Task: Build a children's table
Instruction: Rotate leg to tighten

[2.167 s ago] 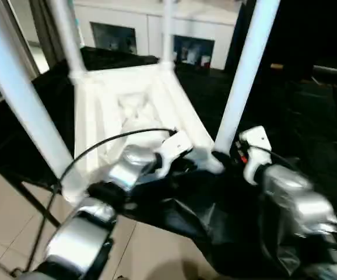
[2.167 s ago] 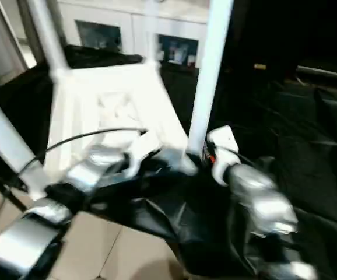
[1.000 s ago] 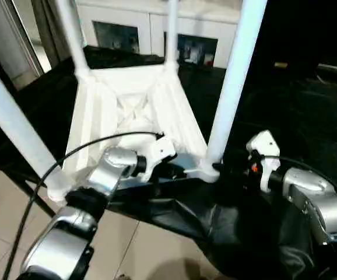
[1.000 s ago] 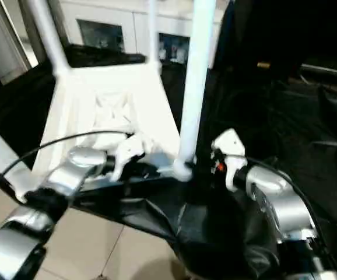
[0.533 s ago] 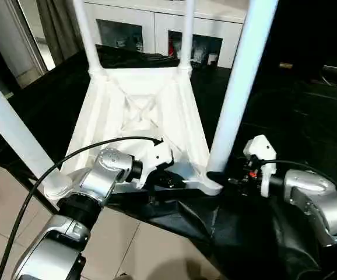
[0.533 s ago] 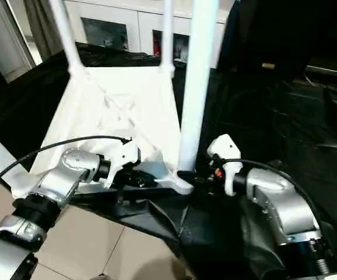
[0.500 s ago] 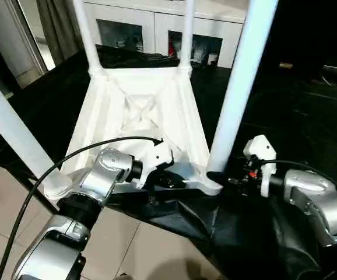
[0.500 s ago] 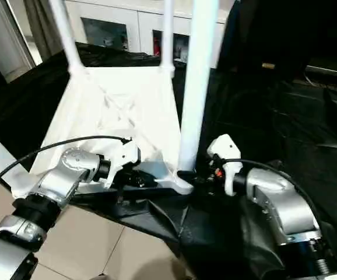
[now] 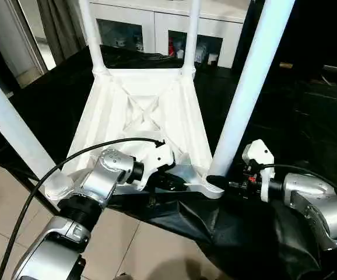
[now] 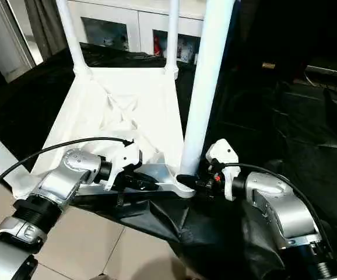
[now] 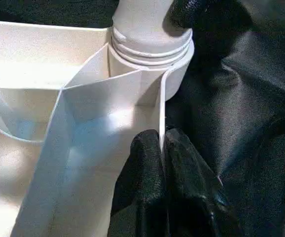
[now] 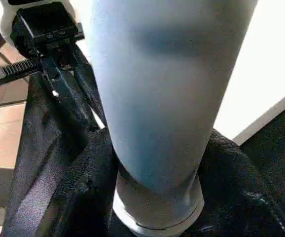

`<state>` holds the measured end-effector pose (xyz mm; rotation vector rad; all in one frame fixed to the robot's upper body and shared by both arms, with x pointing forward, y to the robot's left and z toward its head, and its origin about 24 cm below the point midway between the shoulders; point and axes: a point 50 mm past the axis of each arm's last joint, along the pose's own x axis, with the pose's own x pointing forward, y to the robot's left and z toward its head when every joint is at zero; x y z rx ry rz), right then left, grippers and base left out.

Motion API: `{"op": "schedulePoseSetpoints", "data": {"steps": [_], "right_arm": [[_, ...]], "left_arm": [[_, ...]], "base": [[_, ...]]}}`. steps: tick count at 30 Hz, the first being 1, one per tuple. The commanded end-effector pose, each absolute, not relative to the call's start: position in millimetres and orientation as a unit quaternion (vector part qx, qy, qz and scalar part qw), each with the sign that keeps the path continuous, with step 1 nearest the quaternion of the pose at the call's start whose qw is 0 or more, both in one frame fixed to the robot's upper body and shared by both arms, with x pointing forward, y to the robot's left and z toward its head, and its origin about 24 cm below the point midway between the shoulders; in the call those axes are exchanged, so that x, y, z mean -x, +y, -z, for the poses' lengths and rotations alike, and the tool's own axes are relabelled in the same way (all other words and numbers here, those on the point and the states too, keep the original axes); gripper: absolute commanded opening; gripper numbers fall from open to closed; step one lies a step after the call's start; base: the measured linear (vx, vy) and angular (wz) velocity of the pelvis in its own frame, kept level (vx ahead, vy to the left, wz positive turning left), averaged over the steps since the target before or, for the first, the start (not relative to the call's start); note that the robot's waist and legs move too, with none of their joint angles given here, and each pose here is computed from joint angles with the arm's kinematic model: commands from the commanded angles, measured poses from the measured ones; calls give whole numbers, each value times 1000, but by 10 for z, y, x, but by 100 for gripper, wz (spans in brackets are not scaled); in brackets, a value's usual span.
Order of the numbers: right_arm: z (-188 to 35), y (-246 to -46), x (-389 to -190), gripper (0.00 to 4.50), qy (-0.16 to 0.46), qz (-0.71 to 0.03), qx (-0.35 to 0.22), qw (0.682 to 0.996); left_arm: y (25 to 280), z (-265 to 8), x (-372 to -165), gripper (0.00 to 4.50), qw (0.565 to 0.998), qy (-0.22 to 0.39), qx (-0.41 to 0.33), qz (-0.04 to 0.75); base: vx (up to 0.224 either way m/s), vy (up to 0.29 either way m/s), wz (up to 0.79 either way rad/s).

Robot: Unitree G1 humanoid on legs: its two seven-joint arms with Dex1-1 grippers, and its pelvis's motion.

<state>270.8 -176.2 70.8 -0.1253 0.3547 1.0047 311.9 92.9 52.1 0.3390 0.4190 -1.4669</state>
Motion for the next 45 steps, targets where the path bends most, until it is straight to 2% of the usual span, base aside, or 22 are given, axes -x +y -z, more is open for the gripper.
{"op": "schedulePoseSetpoints", "data": {"steps": [1,4,8,11,12,13,15,18,19,24,26,33,39,45], "right_arm": [[-725,-1761,-2677,198,170,-489,58,853],[-706,-1740,-2683,197,169,-482,52,858],[-495,-1738,-2894,196,190,-341,53,919],[-330,-1676,-3013,196,210,-220,24,952],[-330,-1676,-3013,196,210,-220,24,952],[-302,-1635,-3047,196,214,-178,9,960],[-290,-1563,-3077,195,214,-148,-14,966],[-295,-1487,-3106,195,208,-132,-24,969],[-322,-1394,-3141,195,197,-127,-28,972],[-449,-1264,-3188,195,151,-149,-33,977],[-493,-1267,-3189,251,138,-158,-42,977],[-624,-1370,-3117,310,121,-243,-22,962],[-692,-1564,-2937,310,136,-376,31,916],[-707,-1672,-2815,310,158,-428,51,888]], "left_arm": [[833,-634,-3105,0,706,148,-130,680],[819,-632,-3131,0,719,148,-128,667],[705,-623,-3336,0,793,143,-132,577],[538,-626,-3455,0,837,144,-127,513],[538,-626,-3455,0,837,144,-127,513],[459,-631,-3473,0,846,144,-122,499],[368,-635,-3485,0,854,144,-123,484],[297,-634,-3490,0,859,143,-131,473],[235,-630,-3480,0,857,141,-142,475],[213,-606,-3488,0,855,142,-152,475],[232,-599,-3489,0,853,143,-153,478],[306,-627,-3446,0,828,124,-142,529],[454,-647,-3287,0,760,103,-126,629],[575,-646,-3242,0,739,109,-123,653]], "base": [[0,0,0],[0,0,0],[0,0,0],[0,0,0],[0,0,0],[0,0,0],[0,0,0],[0,0,0],[0,0,0],[0,0,0],[0,0,0],[0,0,0],[0,0,0],[0,0,0]]}}
